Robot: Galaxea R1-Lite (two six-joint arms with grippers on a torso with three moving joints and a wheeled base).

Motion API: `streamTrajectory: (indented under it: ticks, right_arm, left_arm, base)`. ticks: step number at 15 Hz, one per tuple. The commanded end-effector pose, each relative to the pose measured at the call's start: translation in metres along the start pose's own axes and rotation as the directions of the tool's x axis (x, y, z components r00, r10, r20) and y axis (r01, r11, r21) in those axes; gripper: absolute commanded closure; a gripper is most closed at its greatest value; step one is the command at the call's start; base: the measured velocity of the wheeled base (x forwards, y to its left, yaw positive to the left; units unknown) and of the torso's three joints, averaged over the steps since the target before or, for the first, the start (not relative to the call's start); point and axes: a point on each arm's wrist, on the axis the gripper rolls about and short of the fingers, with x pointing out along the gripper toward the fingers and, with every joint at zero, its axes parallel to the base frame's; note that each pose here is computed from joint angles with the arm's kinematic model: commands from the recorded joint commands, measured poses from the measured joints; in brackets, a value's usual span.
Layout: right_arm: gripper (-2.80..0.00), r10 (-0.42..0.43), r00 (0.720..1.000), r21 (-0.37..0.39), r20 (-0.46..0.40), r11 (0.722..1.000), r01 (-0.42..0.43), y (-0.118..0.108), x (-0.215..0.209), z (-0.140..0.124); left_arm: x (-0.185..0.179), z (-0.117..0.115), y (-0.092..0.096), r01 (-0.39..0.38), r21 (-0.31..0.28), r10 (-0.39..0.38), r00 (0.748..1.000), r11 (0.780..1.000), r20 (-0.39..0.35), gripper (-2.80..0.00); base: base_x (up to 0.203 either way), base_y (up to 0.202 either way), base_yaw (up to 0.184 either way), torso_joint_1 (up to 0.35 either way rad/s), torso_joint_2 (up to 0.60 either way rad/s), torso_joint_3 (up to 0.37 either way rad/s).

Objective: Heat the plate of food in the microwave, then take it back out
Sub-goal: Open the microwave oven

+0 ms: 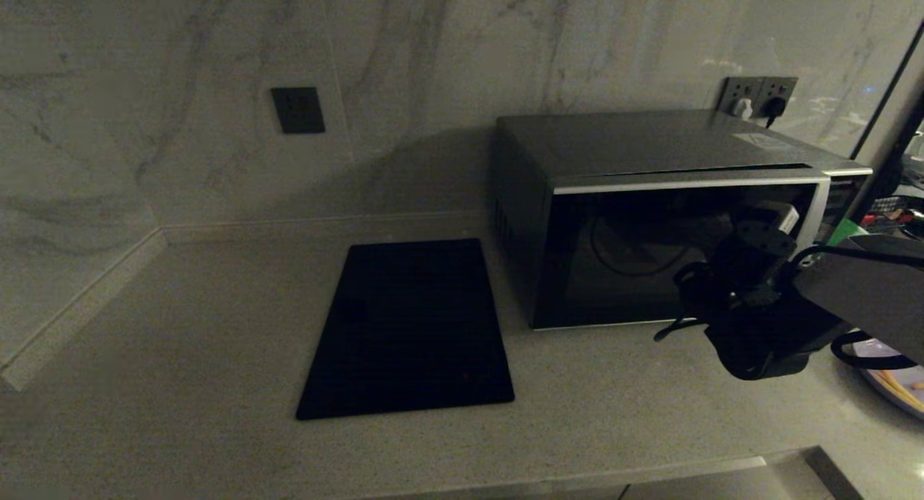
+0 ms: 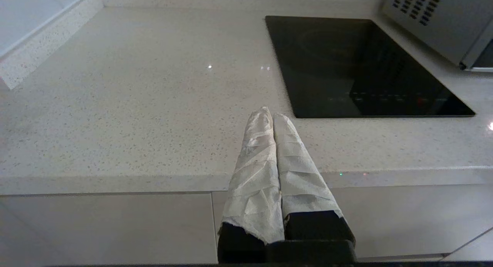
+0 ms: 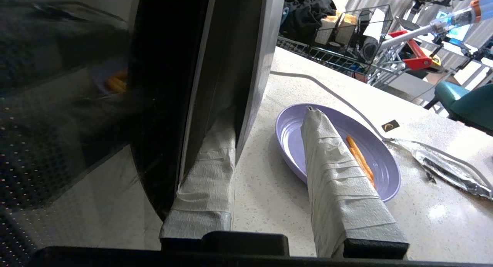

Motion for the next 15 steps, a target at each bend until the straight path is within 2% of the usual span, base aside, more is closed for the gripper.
streamTrajectory:
  ticks: [1,9,10,15]
  right_arm:
    - [0.0,0.0,1.0,0.019,0.003,1.0,0.0,-0.005,-0.003,0.008]
    - [0.0,0.043,0.999,0.004,0.009,0.999,-0.043,-0.01,-0.017,0.01]
    - [-2.8,0.054,0.999,0.003,0.01,0.999,-0.054,-0.01,-0.021,0.01]
    - [-2.8,0.106,0.994,0.023,0.019,0.994,-0.107,-0.009,-0.046,0.02]
  left_arm:
    - [0.0,0.0,0.0,-0.001,-0.001,0.001,1.0,1.0,-0.001,0.0]
    - [0.0,0.0,0.0,-0.001,-0.001,0.001,1.0,1.0,-0.001,0.0]
    - [0.0,0.0,0.0,-0.001,-0.001,0.001,1.0,1.0,-0.001,0.0]
    - [0.0,0.0,0.0,-0.001,-0.001,0.001,1.0,1.0,-0.001,0.0]
  base:
    - [0.0,0.0,0.0,0.0,0.0,0.0]
    - [0.0,0.0,0.0,0.0,0.0,0.0]
    - [0.0,0.0,0.0,0.0,0.0,0.0]
    - [0.0,0.0,0.0,0.0,0.0,0.0]
